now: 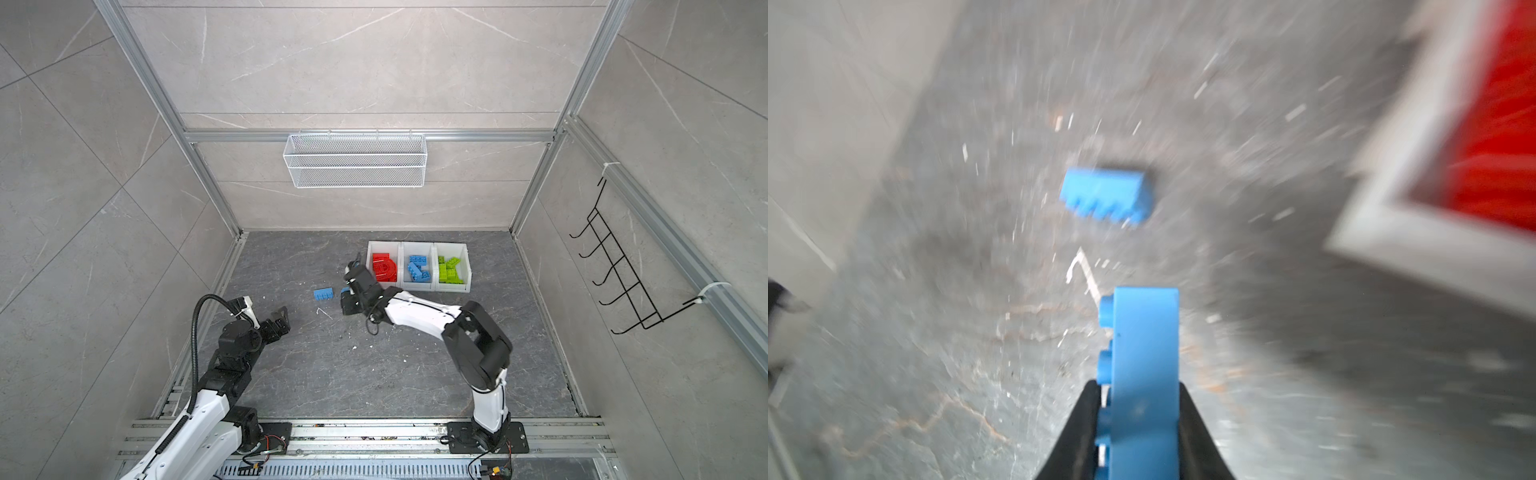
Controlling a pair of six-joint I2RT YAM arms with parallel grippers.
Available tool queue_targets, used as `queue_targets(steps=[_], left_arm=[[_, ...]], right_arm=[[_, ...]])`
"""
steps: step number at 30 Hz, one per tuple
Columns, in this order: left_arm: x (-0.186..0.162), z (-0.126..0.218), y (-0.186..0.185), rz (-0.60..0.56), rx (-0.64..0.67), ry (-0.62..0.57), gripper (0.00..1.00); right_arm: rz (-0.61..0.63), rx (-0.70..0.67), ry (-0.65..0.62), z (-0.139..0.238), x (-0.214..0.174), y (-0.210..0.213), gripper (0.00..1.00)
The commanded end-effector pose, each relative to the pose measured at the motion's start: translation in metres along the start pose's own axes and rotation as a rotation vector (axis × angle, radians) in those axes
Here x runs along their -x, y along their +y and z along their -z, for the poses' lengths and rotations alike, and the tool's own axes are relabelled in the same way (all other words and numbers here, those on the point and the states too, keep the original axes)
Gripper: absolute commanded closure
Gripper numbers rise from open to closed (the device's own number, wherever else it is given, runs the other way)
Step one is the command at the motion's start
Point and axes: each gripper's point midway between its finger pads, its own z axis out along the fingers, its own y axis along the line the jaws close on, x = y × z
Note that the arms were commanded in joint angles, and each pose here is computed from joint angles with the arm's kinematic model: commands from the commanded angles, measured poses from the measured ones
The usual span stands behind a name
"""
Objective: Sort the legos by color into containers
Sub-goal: 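Carry the blue brick with the right gripper and drop it into the middle compartment, then move the right gripper to the last blue brick and grasp it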
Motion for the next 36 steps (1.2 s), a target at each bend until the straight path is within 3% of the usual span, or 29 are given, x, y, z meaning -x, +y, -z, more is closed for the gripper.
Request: queue_targets(steps=[1,10,17,24,29,31,36], left_arm=[[0.011,0.000,-0.007,0.000,-0.028,-0.033,0.01],[0.012,0.001,-0.008,0.001,-0.035,-0.032,0.01],[0.011,0.001,-0.007,-0.003,-0.030,-0.031,0.01],[0.012,0.001,-0.007,-0.006,-0.027,-0.033,0.01],[0.012,0.000,-0.008,-0.005,-0.034,-0.031,0.01],[0.011,-0.001,-0.008,-0.003,-0.034,-0.027,0.01],[0.010,-0.003,-0.009,-0.004,-0.033,-0.022,0.01]], right_arm=[[-0.014,-0.020,-0.068,0.032,0.035,-0.039,0.80],[-0.075,-0.198,-0.091,0.059,0.089,-0.147,0.81],[-0.126,-0.245,-0.055,0.034,0.112,-0.190,0.82],[-0.155,-0.305,-0.018,0.026,0.100,-0.219,0.80],[-0.131,-0.342,0.011,0.027,0.091,-0.226,0.70],[-0.118,-0.357,0.030,0.028,0.089,-0.228,0.52],[-0.091,-0.366,0.013,0.046,0.100,-0.222,0.44]])
